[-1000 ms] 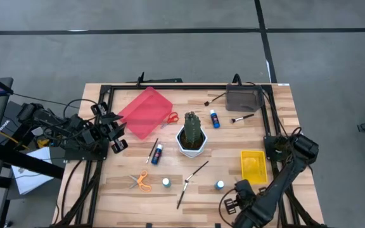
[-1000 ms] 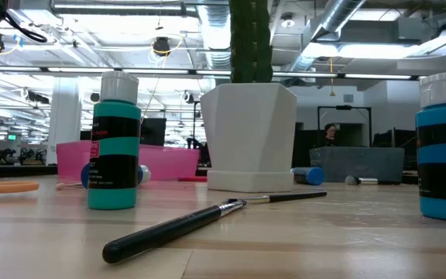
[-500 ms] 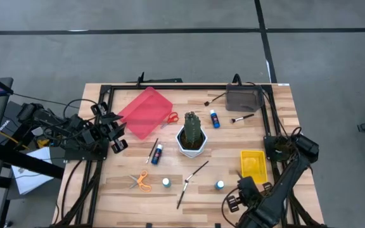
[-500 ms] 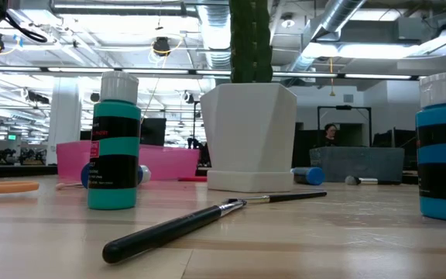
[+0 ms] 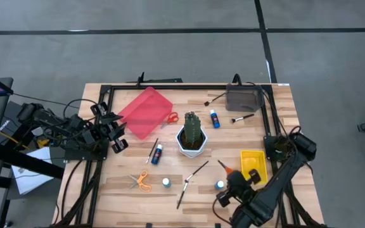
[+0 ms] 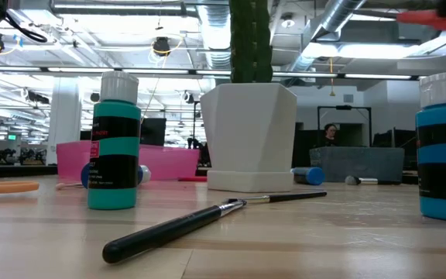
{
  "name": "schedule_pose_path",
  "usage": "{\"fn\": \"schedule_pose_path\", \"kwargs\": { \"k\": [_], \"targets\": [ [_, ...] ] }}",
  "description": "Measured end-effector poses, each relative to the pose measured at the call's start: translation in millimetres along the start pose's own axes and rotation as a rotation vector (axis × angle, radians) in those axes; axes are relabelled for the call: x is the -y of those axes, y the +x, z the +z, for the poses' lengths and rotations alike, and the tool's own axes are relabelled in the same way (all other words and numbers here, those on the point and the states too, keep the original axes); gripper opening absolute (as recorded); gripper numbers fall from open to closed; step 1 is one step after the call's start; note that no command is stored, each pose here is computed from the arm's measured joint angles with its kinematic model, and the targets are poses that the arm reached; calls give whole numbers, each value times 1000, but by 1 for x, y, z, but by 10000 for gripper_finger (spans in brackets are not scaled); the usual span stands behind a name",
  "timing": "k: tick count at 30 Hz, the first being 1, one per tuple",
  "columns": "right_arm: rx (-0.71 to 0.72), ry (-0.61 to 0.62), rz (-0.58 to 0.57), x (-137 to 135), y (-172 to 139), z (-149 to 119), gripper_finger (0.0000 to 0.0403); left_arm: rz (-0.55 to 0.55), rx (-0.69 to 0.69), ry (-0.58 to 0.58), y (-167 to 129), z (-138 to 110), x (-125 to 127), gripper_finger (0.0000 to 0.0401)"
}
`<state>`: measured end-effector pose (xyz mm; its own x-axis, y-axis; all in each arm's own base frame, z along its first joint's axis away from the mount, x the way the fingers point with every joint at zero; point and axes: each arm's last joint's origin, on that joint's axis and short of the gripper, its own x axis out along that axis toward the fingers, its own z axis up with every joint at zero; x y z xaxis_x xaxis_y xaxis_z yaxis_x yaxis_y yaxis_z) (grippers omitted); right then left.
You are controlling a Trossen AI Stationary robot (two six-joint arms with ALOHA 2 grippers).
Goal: Pick & Place Paint Supplies
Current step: Put the orange scissors into the pink bin
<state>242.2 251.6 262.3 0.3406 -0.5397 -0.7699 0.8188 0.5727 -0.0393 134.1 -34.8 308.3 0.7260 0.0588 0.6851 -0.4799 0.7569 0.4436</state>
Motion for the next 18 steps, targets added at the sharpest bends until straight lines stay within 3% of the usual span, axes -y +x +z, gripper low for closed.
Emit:
{"fn": "schedule_pose_path", "kwargs": {
  "k": [10, 18],
  "targets": [
    [211, -229, 66, -10, -8, 31, 0, -58, -13, 11, 0, -3, 5, 86],
    [366, -411, 63, -16, -15, 51, 0, -106, -33, -64, -1, -3, 10, 86]
  ]
}}
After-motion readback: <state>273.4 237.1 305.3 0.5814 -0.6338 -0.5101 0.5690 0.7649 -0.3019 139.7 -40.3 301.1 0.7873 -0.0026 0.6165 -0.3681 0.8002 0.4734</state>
